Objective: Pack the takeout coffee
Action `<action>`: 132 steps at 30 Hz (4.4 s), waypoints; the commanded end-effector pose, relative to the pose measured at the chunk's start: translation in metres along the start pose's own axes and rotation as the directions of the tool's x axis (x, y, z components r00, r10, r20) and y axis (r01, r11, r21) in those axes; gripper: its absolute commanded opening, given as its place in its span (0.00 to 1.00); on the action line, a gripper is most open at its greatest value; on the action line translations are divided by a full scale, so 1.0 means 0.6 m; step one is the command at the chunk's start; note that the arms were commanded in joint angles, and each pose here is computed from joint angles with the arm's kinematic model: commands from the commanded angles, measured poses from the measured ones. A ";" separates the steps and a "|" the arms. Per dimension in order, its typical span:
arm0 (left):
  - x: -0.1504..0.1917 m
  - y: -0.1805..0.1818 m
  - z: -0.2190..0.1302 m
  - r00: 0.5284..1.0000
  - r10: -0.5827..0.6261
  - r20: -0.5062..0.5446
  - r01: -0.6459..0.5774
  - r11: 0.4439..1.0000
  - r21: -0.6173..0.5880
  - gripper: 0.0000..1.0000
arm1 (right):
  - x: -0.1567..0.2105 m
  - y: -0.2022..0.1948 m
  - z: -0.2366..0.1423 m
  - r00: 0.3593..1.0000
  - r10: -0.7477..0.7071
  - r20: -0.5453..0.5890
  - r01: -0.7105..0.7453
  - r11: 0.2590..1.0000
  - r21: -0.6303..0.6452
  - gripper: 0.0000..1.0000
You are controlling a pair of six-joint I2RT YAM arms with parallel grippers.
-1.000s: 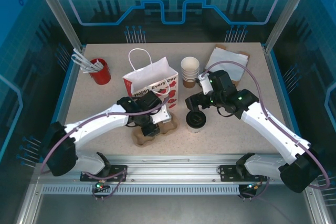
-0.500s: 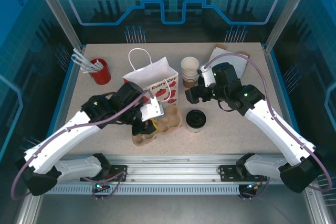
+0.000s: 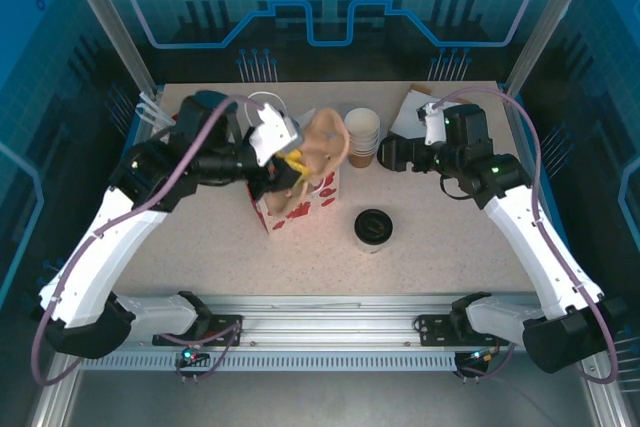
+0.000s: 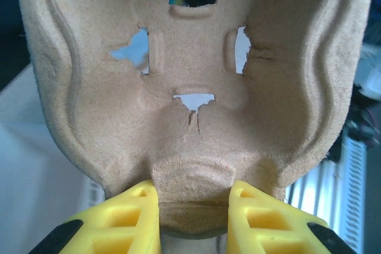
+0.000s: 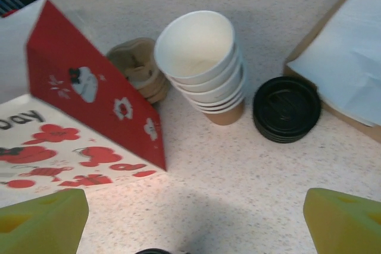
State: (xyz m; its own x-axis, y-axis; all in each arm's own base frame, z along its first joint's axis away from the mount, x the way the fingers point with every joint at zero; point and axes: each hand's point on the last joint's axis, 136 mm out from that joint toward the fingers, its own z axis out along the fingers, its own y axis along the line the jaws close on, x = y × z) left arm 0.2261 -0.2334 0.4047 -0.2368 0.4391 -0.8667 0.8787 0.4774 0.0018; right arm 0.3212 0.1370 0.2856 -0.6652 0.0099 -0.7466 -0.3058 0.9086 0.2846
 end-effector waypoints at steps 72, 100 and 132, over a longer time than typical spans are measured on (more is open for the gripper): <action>0.071 0.234 0.087 0.994 -0.111 -0.004 0.109 0.983 -0.150 0.21 | -0.075 0.211 0.208 0.978 -0.153 -0.138 0.111 0.955 -0.275 0.08; 0.149 0.223 0.077 0.965 -0.163 -0.206 0.131 0.978 -0.163 0.20 | -0.090 0.192 0.210 0.987 -0.106 -0.124 0.075 0.970 -0.233 0.07; 0.213 0.220 0.116 0.896 -0.136 -0.422 0.077 0.985 -0.153 0.19 | -0.093 0.192 0.209 0.991 -0.073 -0.113 0.043 0.968 -0.249 0.08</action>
State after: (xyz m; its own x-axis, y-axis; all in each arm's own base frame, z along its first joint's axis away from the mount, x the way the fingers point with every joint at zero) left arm 0.3425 -0.1715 0.2616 -0.5079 0.6135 -0.6047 0.7759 0.6307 -0.0119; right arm 0.4044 0.2969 0.2743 -0.7280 -0.1280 -0.6736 -0.4935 0.7798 0.3851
